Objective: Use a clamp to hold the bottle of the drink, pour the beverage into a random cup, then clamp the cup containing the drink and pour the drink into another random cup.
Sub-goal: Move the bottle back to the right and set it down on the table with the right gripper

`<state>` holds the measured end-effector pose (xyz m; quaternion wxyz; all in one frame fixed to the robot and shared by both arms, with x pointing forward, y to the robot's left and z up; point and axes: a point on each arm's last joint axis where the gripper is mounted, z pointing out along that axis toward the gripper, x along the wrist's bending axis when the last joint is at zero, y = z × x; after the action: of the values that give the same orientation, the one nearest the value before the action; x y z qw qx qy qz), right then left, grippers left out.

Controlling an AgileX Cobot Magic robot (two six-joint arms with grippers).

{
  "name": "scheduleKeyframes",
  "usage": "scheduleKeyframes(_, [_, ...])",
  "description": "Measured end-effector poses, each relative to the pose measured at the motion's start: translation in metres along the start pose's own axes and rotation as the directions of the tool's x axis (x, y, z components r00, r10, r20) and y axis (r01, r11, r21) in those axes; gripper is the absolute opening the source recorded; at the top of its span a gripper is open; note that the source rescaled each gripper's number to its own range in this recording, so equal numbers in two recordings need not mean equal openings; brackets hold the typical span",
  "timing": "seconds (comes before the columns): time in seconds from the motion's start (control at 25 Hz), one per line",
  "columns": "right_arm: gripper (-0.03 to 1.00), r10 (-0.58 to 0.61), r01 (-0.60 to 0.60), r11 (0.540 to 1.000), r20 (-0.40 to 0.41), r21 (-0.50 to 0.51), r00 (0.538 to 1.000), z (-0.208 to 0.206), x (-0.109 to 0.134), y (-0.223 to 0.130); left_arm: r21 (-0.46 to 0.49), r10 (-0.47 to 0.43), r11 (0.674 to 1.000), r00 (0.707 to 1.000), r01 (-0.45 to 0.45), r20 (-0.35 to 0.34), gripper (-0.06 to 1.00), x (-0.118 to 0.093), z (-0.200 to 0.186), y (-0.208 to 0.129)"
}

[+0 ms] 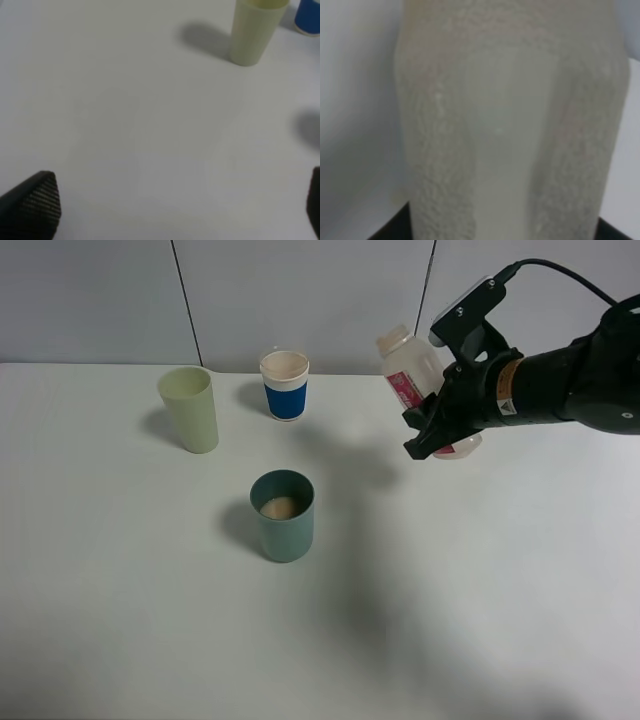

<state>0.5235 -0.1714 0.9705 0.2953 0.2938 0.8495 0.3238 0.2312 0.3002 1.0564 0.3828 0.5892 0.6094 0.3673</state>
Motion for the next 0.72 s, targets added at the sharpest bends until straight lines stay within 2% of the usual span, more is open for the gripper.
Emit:
scheduleKeyframes(0.16, [0.04,0.042,-0.042,0.998,-0.008,-0.048,0.999,-0.001,0.0,-0.011,0.0,0.0,1.0,1.0,0.0,0.0,1.0,0.0,0.0,0.0])
scheduleKeyframes(0.36, [0.04,0.095,-0.092,0.99,0.022,-0.11,0.995,-0.004,-0.001,-0.024,0.0,0.0,1.0,1.0,0.0,0.0,1.0,0.0,0.0,0.0])
scheduleKeyframes(0.44, [0.04,0.066,-0.059,0.987,0.046,-0.149,0.997,-0.005,0.0,-0.027,0.0,0.0,1.0,1.0,0.0,0.0,1.0,0.0,0.0,0.0])
scheduleKeyframes(0.6, [0.04,0.046,-0.021,0.98,0.12,-0.196,0.992,-0.008,0.0,-0.034,0.0,0.0,1.0,1.0,0.0,0.0,1.0,0.0,0.0,0.0])
scheduleKeyframes(0.64, [0.04,0.037,-0.003,0.977,0.156,-0.214,0.987,-0.01,0.0,-0.036,0.0,0.0,1.0,1.0,0.0,0.0,1.0,0.0,0.0,0.0])
scheduleKeyframes(0.72, [0.04,0.048,0.036,0.962,0.299,-0.269,0.953,-0.019,-0.003,-0.047,0.0,0.0,1.0,1.0,0.0,0.0,1.0,0.0,0.0,0.0])
